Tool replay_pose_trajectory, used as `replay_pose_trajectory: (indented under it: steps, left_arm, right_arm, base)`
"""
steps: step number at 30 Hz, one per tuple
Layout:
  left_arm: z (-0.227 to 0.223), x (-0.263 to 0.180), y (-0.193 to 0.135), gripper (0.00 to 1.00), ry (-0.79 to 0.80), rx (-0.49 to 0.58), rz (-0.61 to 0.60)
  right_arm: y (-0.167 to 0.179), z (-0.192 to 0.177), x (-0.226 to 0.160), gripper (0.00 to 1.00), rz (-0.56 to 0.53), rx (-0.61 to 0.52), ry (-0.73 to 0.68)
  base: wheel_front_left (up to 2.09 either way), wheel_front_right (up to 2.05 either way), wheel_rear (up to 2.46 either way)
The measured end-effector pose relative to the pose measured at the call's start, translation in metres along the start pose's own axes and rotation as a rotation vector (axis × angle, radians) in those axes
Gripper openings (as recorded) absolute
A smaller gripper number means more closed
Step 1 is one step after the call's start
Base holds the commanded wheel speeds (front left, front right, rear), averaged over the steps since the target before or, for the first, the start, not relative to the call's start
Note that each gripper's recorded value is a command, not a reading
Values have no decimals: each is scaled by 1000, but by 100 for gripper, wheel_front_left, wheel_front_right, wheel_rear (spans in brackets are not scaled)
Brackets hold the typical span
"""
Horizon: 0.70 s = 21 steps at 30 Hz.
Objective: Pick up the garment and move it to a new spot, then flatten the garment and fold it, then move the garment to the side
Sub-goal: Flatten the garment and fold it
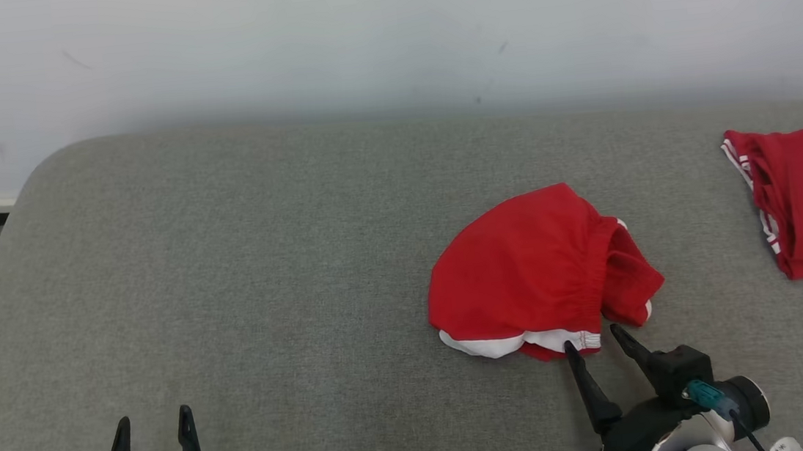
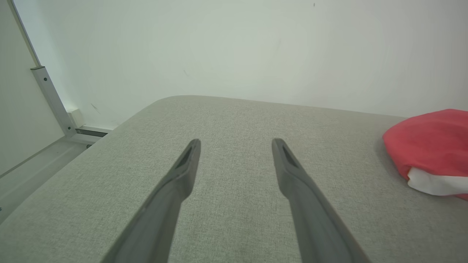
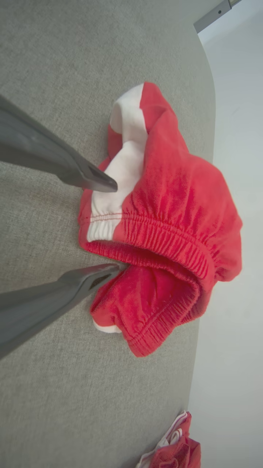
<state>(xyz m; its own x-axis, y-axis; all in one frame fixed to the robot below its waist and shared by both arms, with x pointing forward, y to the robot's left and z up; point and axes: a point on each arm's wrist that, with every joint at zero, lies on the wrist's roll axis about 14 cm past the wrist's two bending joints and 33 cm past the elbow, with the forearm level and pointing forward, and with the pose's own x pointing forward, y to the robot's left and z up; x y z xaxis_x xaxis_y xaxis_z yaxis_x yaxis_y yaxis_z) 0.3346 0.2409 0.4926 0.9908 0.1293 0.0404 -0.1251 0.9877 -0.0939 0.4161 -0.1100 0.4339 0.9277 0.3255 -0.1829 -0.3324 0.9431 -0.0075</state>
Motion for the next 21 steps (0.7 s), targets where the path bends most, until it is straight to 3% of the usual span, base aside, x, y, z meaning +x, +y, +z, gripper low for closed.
replay_pose_trajectory:
  steps: [4,5,6,7,16,21]
  left_arm:
    - [-2,0,4,100,8,1,14]
    - [-3,0,5,100,10,1,18]
    - [-3,0,6,100,12,1,20]
    - [-4,0,6,100,14,1,23]
    - [-4,2,1,100,11,-7,4]
    - [-6,10,-19,100,13,-19,-54]
  right_arm:
    - [8,-10,11,100,34,-7,44]
    - [10,-10,14,58,40,-4,47]
    - [11,-9,16,22,45,-3,47]
    - [12,-9,18,0,49,-4,47]
    - [-2,18,10,0,13,10,-43]
    - [-40,42,-21,0,-99,34,-151]
  base:
    - [0,0,0]
    - [0,0,0]
    - [0,0,0]
    - [0,0,0]
    - [0,0,0]
    - [0,0,0]
